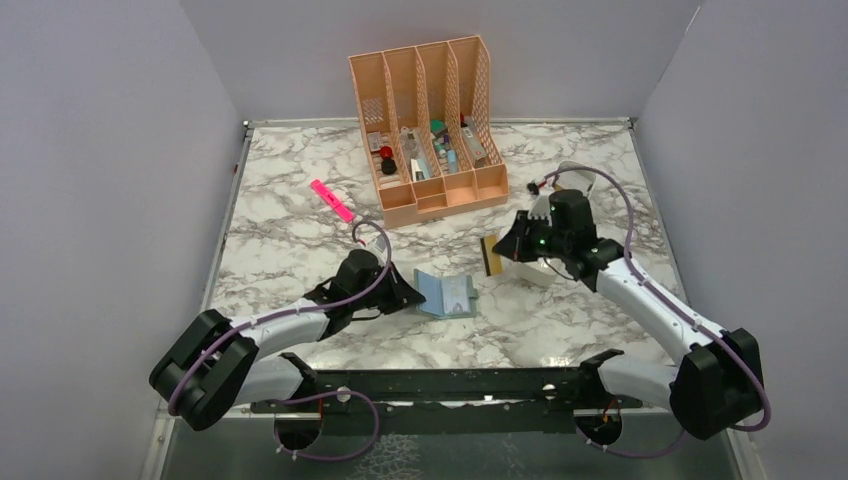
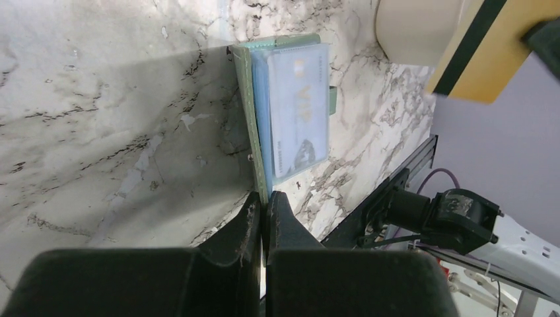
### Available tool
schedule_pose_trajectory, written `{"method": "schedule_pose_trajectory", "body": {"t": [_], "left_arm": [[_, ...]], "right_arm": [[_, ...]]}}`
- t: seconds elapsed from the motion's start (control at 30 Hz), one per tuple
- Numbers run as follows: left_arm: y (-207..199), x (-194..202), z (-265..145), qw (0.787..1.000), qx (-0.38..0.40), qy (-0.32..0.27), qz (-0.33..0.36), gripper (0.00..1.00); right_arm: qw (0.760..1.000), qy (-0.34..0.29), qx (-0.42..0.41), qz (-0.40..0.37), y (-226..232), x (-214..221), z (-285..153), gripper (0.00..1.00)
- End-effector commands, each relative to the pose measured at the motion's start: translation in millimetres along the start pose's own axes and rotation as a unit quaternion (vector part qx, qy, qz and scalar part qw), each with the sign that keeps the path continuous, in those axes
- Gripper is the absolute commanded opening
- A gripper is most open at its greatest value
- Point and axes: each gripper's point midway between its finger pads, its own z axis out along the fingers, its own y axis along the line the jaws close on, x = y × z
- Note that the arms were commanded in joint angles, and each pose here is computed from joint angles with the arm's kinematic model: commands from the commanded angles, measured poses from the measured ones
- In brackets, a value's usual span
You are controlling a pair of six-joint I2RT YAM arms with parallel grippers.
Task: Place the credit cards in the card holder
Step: Insert the credit card into the card holder.
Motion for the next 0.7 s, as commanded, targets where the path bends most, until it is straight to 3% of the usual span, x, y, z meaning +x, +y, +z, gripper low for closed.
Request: {"method": "schedule_pose_trajectory", "body": {"t": [0.0,0.2,0.4,0.5,0.67], "left_arm": [[-5.8,-8.9,-2.2,0.999,0.017,-0.028,-0.009,0.02],[15.0,0.3,-5.4,1.0,-0.019,-0.02,-0.011,0.29],[20.0,-4.3,-14.5,0.998,-0.041,-0.033,0.018,0.39],[18.8,-1.7,-16.4,0.999,-0.031,-0.032,0.017,0.38],[24.5,5.2,-15.6,0.999,-0.033,-0.019,0.018,0.22]], "right_arm": [[0.995,-0.018,-0.081,0.057,49.6,9.5,3.2,0.01],[0.989,0.007,-0.116,0.093,74.3,50.1,19.6,0.01],[0.987,0.018,-0.118,0.104,81.7,73.6,39.1,0.01],[0.986,0.018,-0.121,0.112,80.2,83.9,50.8,0.01],[0.987,0.024,-0.103,0.117,69.5,95.6,64.1,0.01]]}}
